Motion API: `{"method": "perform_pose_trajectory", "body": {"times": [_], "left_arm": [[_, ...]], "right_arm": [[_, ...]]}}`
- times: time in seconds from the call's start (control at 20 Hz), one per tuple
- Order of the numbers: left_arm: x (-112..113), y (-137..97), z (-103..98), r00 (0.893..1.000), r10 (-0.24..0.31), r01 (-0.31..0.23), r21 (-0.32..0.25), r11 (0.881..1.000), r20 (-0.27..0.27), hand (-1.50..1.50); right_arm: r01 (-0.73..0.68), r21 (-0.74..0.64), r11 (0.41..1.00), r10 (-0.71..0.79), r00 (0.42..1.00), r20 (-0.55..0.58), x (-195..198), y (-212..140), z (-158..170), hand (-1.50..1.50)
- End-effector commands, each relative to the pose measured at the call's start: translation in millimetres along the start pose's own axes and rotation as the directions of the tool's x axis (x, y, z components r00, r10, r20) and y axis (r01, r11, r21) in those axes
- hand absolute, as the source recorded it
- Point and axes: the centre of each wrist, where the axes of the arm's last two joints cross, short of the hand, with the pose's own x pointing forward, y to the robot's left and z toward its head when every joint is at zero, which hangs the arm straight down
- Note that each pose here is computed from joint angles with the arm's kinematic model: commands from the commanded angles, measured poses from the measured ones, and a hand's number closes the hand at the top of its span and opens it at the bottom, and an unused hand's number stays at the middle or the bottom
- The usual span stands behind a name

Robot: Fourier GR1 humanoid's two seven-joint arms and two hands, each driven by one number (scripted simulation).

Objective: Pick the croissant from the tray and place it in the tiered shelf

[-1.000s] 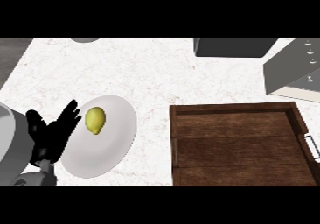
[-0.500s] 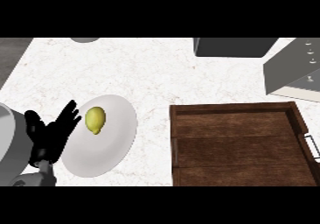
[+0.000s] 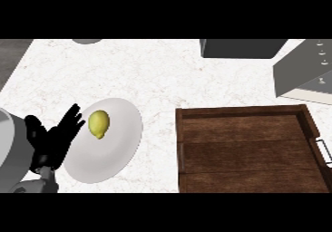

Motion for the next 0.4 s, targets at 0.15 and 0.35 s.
{"method": "perform_pose_trajectory", "body": {"times": [0.15,0.35], "left_arm": [[-3,-2,-1,0.999,-0.001,0.001,0.017,1.000,-0.037,0.00],[-15,1,0,0.998,0.016,-0.015,0.016,1.000,-0.055,0.00]], "right_arm": [[0.053,-0.022,0.998,-0.054,0.997,-0.052,-7,-50,12,-1.50],[0.054,0.037,0.998,-0.053,0.998,-0.030,-21,-73,22,-1.50]]}}
